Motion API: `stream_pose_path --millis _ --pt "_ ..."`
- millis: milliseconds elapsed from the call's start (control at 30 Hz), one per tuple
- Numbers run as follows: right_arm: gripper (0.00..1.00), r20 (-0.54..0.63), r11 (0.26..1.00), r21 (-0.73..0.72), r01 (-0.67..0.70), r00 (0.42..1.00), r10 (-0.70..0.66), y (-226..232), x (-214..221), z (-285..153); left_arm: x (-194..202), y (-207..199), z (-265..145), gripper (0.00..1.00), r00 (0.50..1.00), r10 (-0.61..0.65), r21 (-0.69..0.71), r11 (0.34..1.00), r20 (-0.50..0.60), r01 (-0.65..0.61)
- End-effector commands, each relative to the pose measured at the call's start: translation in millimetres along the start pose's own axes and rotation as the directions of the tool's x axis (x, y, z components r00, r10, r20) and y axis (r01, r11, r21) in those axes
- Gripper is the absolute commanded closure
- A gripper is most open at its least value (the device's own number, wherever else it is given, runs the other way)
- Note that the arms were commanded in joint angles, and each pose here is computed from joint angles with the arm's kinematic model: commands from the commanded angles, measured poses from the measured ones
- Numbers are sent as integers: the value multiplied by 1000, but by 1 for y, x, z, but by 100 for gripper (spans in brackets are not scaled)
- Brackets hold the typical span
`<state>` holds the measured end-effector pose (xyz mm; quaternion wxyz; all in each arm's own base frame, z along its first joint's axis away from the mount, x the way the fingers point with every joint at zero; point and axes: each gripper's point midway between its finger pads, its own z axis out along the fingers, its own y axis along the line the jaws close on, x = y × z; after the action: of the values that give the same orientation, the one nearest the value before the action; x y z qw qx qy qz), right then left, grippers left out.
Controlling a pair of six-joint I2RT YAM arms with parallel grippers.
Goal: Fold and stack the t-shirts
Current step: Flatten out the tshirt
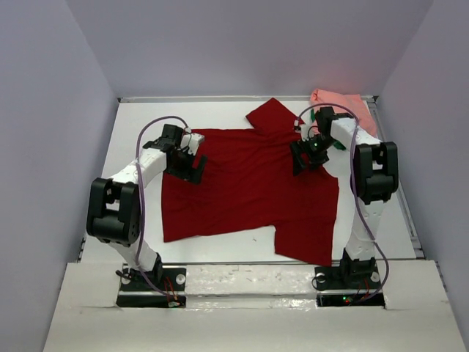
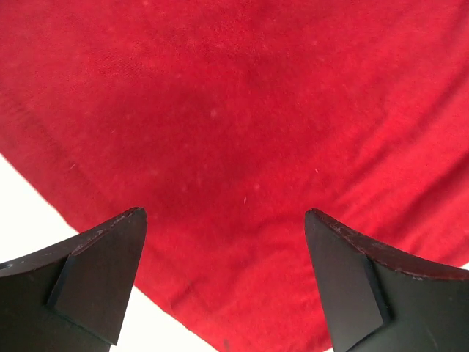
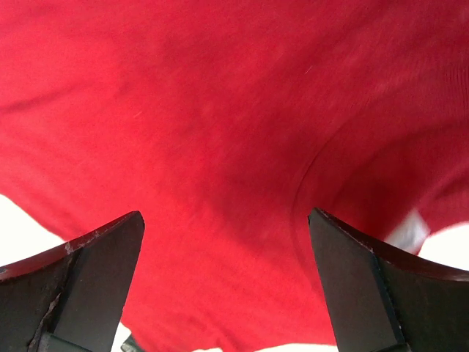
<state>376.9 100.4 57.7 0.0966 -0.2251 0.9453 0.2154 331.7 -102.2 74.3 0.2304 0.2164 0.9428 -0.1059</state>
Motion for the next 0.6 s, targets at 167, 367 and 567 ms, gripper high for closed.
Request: stream_pose_path --millis 167,367,567 --pt "0 78 996 74 48 996 -54 -25 -62 0 -29 8 26 1 1000 17 -23 1000 24 -17" --pt "0 64 997 67 45 997 -49 -28 -70 1 -32 12 41 1 1000 21 -46 999 -1 -21" --pt "0 51 995 83 50 997 -54 -28 -68 -6 -27 17 55 1 999 9 -61 998 -30 -11"
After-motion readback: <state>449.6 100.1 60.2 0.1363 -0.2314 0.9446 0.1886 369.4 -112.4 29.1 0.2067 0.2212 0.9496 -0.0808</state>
